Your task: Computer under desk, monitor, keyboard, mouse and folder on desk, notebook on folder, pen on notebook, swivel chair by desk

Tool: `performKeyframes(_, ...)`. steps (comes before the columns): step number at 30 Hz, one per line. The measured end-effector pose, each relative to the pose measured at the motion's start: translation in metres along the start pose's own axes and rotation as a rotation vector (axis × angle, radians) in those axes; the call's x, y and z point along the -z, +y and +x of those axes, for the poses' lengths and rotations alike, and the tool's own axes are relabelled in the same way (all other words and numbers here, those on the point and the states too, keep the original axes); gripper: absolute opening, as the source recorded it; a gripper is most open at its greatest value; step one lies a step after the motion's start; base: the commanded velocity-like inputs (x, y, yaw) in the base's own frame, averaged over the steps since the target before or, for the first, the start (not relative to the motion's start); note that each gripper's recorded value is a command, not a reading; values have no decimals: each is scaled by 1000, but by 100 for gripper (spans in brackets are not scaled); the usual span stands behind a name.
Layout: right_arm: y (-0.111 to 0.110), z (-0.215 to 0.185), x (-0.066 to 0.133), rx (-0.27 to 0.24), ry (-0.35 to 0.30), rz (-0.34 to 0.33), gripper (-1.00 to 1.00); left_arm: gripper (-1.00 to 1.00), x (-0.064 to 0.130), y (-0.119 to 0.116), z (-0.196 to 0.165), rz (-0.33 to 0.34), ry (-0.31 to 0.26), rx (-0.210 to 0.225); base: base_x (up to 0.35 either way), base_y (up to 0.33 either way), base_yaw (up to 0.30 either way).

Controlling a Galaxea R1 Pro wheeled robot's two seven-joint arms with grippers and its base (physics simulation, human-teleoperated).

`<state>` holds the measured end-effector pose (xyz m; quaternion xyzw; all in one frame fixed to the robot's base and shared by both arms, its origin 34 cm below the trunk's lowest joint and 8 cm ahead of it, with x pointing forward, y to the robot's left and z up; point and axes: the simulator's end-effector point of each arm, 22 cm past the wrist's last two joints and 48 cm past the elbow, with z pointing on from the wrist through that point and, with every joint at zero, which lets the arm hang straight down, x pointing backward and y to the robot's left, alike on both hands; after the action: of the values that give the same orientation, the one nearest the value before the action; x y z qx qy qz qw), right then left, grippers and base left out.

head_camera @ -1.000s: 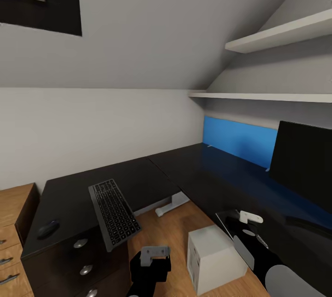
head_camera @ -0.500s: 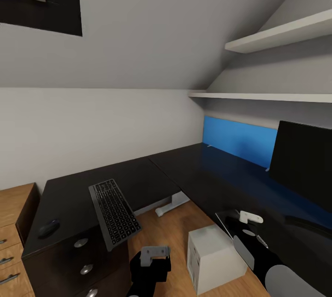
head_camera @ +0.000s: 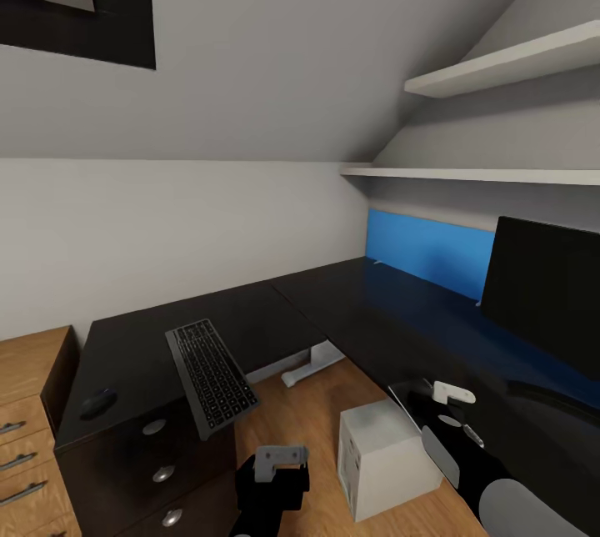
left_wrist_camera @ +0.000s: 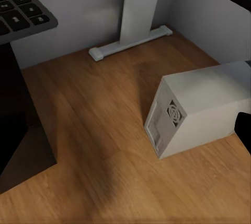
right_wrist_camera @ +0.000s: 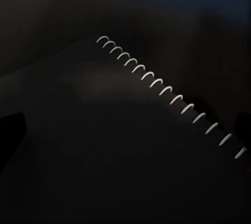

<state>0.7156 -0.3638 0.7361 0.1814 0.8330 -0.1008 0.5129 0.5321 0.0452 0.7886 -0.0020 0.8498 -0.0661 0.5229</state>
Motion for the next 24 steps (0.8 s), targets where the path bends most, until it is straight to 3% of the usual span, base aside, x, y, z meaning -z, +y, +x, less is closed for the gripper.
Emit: performKeyframes(24,-1,0,0,2,-1,2,100,100,0,-1,0,1,0,-1,-32,26,0)
